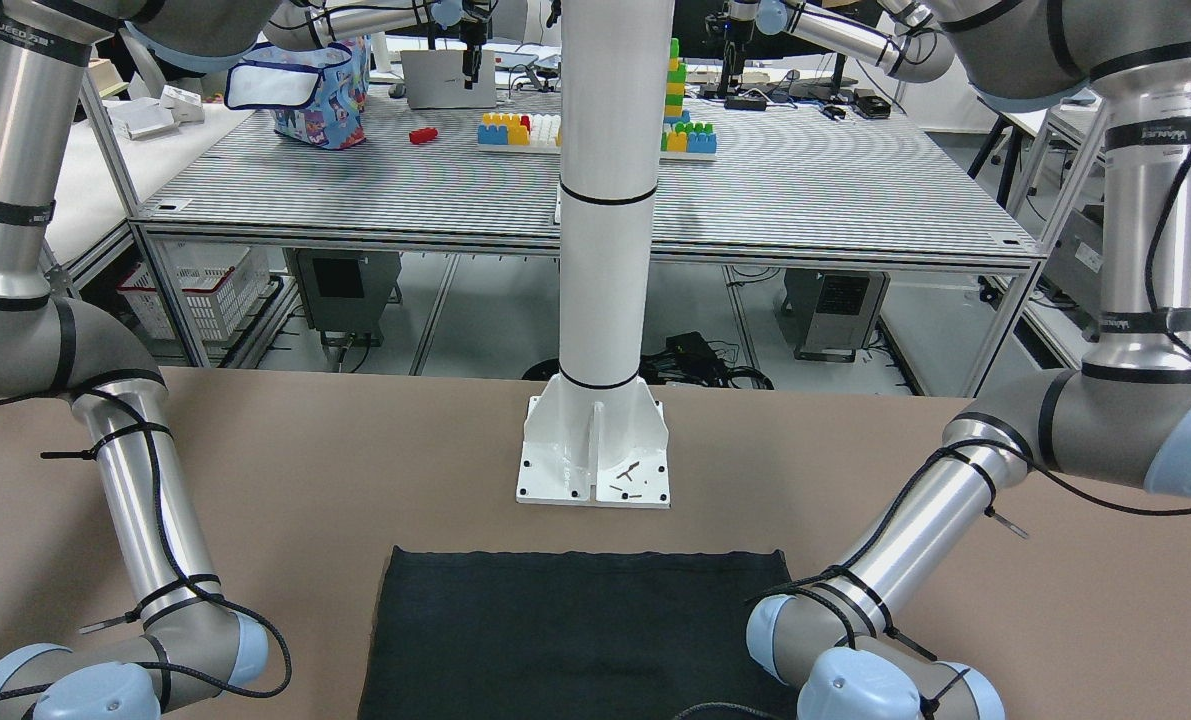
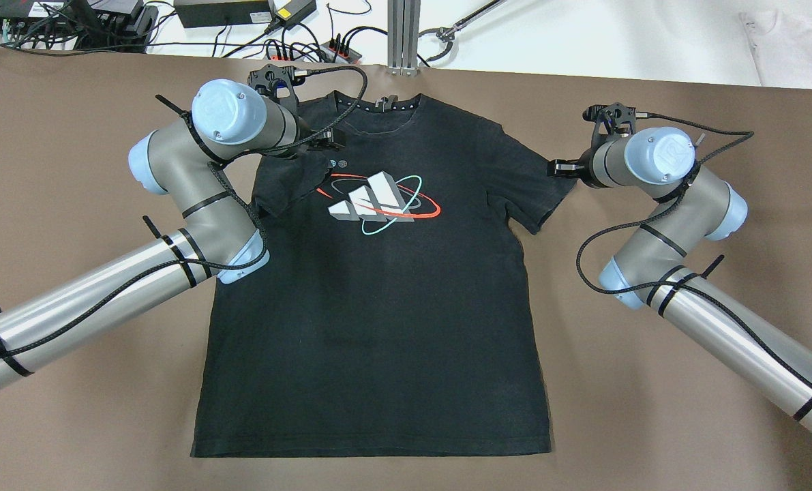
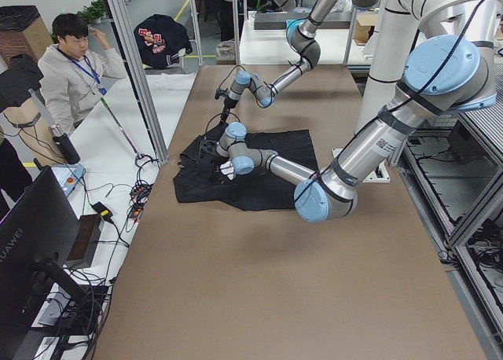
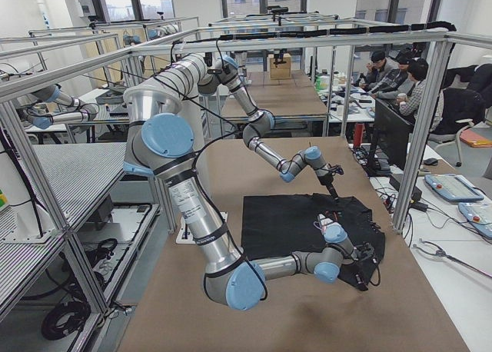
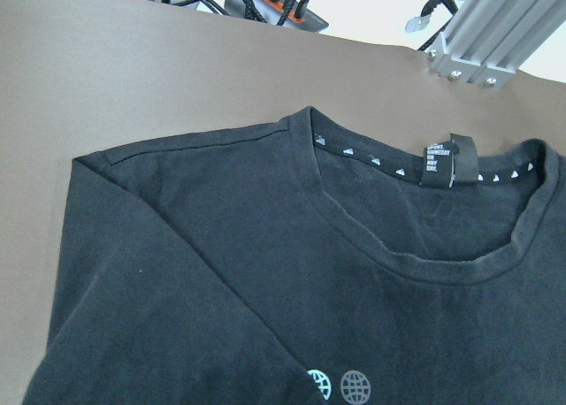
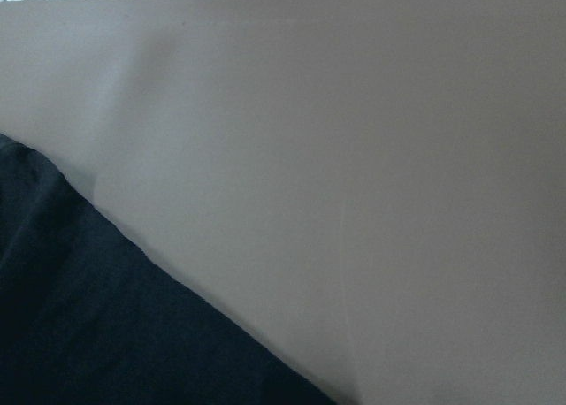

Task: Fold clothes
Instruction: 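Fold the sleeve nearest the right gripper inward onto the shirt, then move both grippers down to the hem corners nearest the robot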

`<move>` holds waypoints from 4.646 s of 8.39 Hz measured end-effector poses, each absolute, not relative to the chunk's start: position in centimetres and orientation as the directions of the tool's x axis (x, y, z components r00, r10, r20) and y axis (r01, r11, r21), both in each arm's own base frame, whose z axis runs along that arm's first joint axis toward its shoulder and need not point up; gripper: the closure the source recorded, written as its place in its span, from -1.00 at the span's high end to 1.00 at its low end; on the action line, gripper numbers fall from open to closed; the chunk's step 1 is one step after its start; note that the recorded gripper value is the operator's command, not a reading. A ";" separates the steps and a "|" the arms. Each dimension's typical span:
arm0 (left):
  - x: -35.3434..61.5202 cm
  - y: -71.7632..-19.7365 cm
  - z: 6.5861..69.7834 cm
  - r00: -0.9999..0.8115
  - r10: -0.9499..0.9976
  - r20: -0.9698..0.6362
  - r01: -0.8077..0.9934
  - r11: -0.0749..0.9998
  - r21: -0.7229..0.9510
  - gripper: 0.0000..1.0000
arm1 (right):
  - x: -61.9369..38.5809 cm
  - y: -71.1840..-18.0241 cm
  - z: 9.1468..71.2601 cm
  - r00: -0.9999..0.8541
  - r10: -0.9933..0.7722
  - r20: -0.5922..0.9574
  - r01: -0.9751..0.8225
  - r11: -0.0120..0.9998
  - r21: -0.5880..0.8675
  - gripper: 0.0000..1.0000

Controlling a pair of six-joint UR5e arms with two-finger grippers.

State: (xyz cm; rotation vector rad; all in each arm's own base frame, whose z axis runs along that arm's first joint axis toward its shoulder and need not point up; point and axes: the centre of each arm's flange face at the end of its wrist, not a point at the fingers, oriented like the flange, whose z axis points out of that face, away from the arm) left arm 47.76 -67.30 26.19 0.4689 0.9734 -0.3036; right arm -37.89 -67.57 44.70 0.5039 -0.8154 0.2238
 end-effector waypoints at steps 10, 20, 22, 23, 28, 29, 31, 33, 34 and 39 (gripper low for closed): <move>47.6 -67.3 26.4 0.535 -0.032 -0.844 0.440 0.864 0.246 1.00 | -38.2 -66.8 42.5 0.636 0.040 0.771 -0.459 0.823 0.336 -1.00; 46.9 -67.5 27.8 0.553 -0.022 -0.833 0.428 0.865 0.261 1.00 | -51.8 -64.2 26.4 0.600 0.208 0.772 -0.587 0.770 0.250 -1.00; 46.8 -67.4 28.2 0.556 -0.024 -0.831 0.427 0.866 0.260 1.00 | -53.3 -63.7 27.6 0.626 0.217 0.749 -0.594 0.755 0.278 -0.01; 46.8 -67.4 28.3 0.556 -0.025 -0.831 0.427 0.866 0.260 1.00 | -53.6 -63.8 28.1 0.636 0.224 0.738 -0.597 0.749 0.287 0.85; 46.7 -67.2 28.2 0.551 -0.021 -0.834 0.424 0.868 0.259 1.00 | -54.6 -64.7 25.2 0.643 0.254 0.723 -0.617 0.731 0.292 0.87; 46.0 -66.6 27.8 0.537 -0.009 -0.844 0.419 0.871 0.257 1.00 | -54.6 -64.7 24.5 0.640 0.256 0.725 -0.616 0.734 0.285 0.87; 43.2 -63.8 28.0 0.503 0.019 -0.864 0.415 0.872 0.261 1.00 | -54.1 -63.9 23.3 0.628 0.230 0.743 -0.599 0.752 0.274 0.88; 40.1 -60.2 29.2 0.479 0.036 -0.877 0.421 0.867 0.266 1.00 | -51.8 -61.4 24.5 0.613 0.199 0.765 -0.589 0.760 0.275 0.89; 38.8 -58.5 30.0 0.470 0.035 -0.882 0.425 0.867 0.261 1.00 | -51.2 -59.1 25.0 0.601 0.177 0.780 -0.580 0.767 0.273 0.88; 37.5 -46.4 34.1 0.376 -0.128 -0.918 0.485 0.871 0.077 1.00 | -49.2 -43.7 28.2 0.479 0.172 0.861 -0.548 0.825 0.140 0.88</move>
